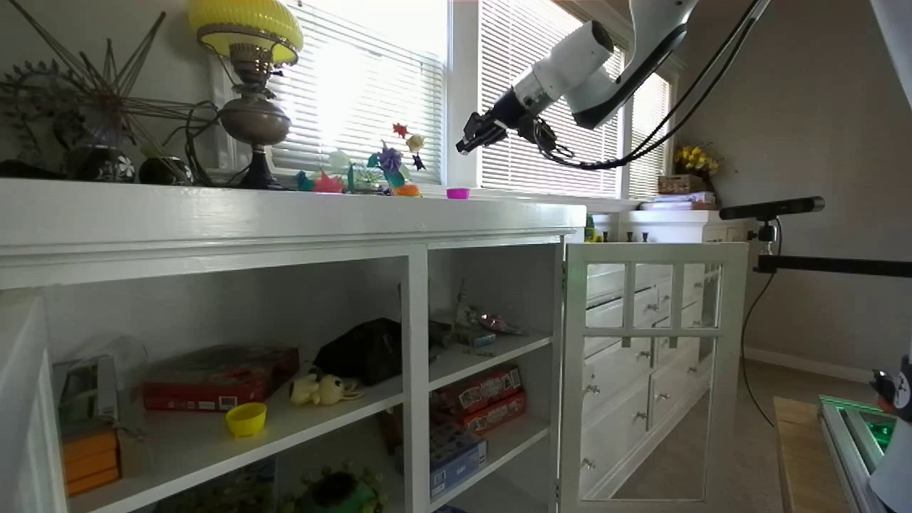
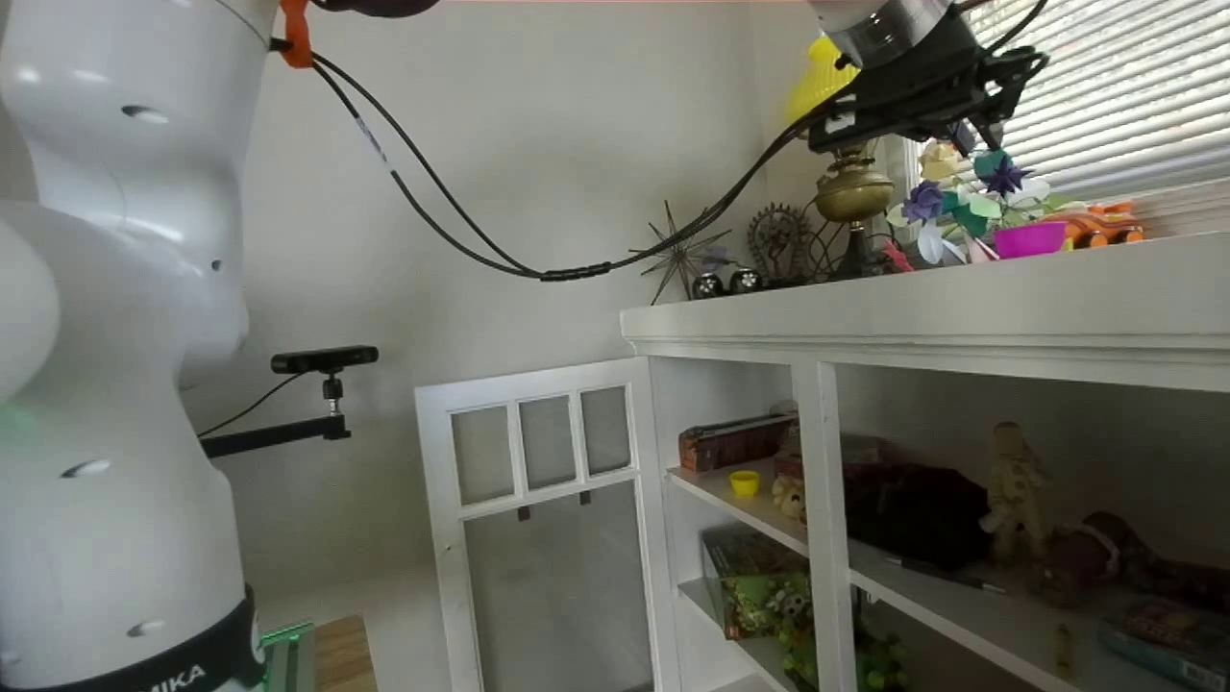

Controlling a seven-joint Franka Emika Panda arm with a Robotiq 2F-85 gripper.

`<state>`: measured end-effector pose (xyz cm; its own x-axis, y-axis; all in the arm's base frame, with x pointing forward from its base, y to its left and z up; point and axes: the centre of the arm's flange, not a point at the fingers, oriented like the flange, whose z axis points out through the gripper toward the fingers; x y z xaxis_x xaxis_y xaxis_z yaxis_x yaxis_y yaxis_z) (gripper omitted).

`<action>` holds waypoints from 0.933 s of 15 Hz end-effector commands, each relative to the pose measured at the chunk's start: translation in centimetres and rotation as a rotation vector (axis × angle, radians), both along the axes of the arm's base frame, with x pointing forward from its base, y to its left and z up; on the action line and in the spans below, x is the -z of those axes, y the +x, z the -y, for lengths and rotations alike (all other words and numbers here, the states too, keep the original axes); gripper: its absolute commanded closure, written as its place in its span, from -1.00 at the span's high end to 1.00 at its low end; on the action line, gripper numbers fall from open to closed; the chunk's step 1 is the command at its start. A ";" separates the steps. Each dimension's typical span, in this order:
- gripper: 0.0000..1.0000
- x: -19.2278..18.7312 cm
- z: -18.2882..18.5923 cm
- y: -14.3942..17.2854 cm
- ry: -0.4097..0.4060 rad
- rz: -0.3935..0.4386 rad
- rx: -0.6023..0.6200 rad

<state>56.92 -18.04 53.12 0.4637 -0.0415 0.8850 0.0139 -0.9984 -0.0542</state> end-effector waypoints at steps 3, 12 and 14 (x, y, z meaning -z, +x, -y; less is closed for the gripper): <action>-0.56 0.1 -0.1 0.0 -0.003 0.005 0.030; -0.56 0.1 -0.2 -0.1 0.001 0.005 0.035; -0.56 0.1 -0.2 -0.1 0.001 0.005 0.035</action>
<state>56.83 -17.84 53.00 0.4574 -0.0586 0.8873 -0.0206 -0.9983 -0.0553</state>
